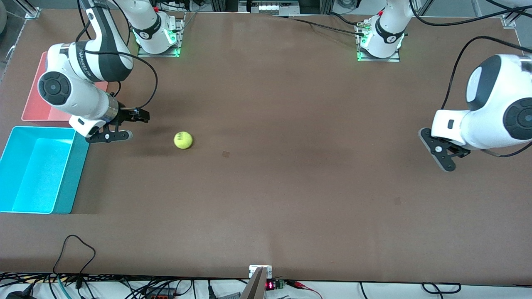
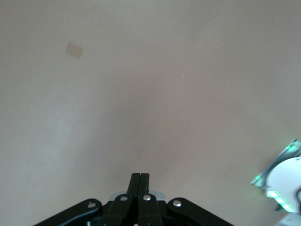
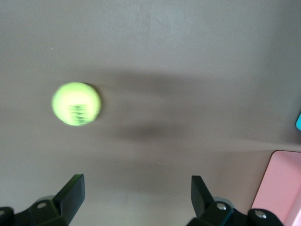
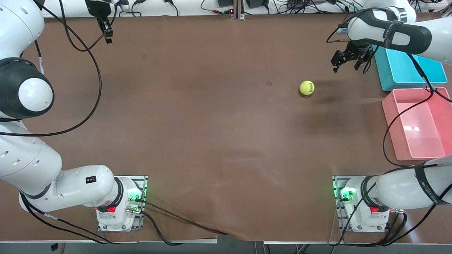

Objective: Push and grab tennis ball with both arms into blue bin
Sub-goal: 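Lower the right gripper over the rolling ball while the left gripper withdraws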

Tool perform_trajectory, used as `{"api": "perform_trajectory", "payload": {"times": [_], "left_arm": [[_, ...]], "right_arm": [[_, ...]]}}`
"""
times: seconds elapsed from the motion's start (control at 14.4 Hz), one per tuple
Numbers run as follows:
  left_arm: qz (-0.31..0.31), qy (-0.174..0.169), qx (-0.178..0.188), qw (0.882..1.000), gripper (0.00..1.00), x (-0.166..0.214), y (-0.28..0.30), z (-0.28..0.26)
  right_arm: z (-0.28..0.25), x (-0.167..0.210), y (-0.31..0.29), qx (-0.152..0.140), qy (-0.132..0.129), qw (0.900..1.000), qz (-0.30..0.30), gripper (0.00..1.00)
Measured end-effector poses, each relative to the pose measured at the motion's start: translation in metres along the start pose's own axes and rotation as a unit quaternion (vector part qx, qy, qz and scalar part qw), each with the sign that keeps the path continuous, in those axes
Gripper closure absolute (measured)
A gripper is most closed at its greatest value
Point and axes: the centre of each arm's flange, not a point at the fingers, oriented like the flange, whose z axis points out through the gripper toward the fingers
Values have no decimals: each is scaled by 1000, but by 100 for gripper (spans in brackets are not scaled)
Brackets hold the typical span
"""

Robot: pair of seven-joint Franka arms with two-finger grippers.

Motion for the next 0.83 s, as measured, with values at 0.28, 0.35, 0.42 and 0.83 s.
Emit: {"api": "perform_trajectory", "payload": {"times": [0.28,0.35,0.42,0.83], "left_arm": [[-71,-24,-21,997,75,-13,8,-17],[-73,-24,-22,997,68,-11,11,-20],[-73,-25,-21,997,56,-9,16,-24],[-120,-18,-6,993,5,-13,36,-55]], "right_arm": [[20,5,3,1,-1,1000,3,0],[29,6,6,1,6,1000,6,0],[40,6,11,2,13,1000,10,0],[93,6,54,9,31,999,19,0]]}}
